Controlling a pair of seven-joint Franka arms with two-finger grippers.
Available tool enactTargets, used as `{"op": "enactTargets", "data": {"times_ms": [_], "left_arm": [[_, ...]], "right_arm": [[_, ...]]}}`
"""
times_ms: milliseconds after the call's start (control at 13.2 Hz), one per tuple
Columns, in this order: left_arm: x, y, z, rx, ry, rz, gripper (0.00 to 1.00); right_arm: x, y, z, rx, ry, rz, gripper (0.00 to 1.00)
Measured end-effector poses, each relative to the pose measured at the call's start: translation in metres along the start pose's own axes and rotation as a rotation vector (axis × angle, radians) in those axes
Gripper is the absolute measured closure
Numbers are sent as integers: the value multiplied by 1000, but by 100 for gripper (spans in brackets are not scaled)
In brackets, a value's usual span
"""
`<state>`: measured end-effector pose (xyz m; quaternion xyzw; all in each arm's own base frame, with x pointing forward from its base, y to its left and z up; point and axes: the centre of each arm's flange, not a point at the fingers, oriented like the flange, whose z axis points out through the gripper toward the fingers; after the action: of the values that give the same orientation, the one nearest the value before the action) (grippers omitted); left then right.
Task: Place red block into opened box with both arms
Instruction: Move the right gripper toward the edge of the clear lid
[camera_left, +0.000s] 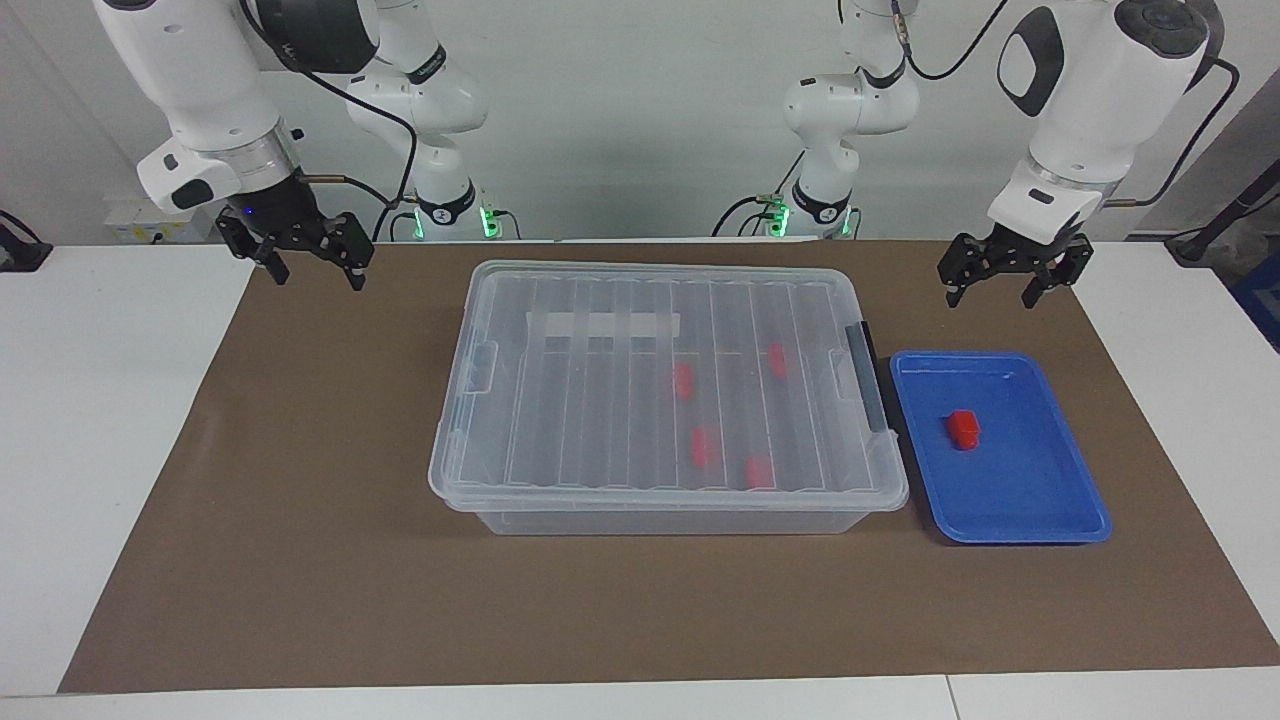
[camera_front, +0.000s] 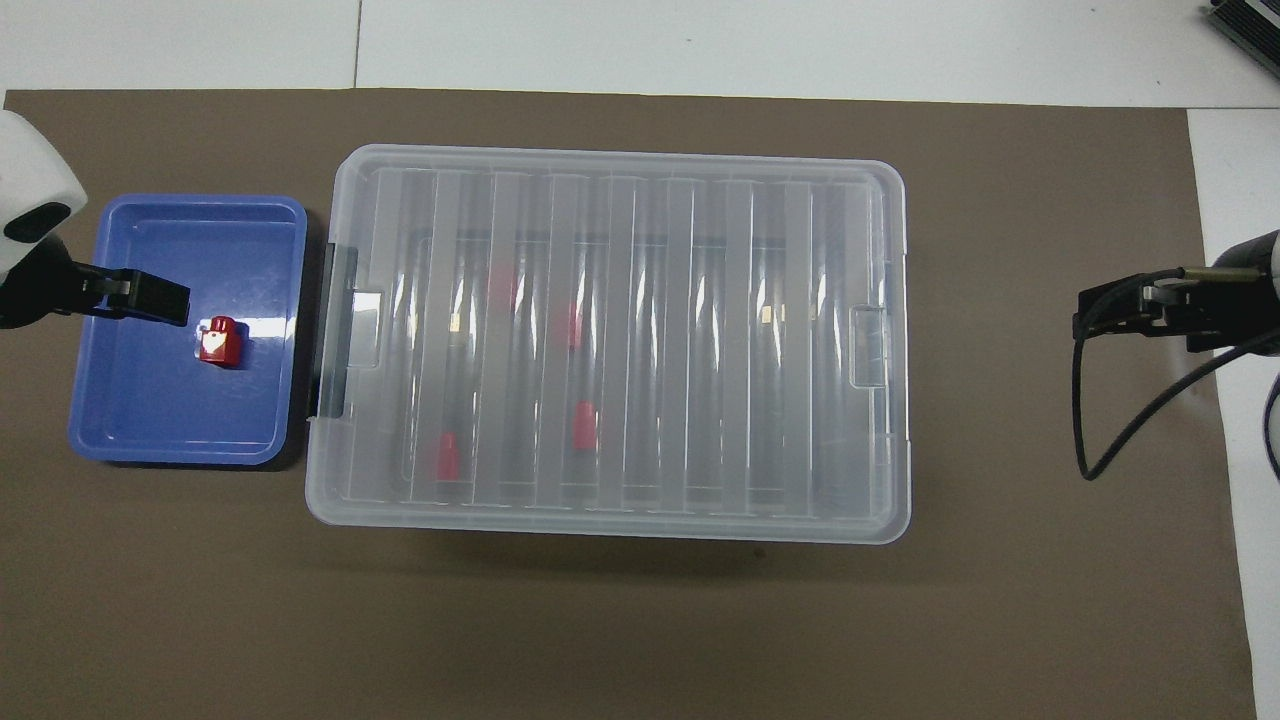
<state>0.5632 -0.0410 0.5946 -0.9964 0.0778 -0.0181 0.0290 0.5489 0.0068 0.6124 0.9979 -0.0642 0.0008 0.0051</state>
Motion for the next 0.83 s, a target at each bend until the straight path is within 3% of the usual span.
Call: {"op": "enactTargets", "data": {"times_ms": [379, 833], "left_arm": [[0, 0, 0, 0, 0, 0, 0], [0, 0, 0, 0, 0, 0, 0]], "right_arm": [[1, 0, 0, 1, 6, 0, 0], [8, -23, 18, 14, 72, 13, 0]]}}
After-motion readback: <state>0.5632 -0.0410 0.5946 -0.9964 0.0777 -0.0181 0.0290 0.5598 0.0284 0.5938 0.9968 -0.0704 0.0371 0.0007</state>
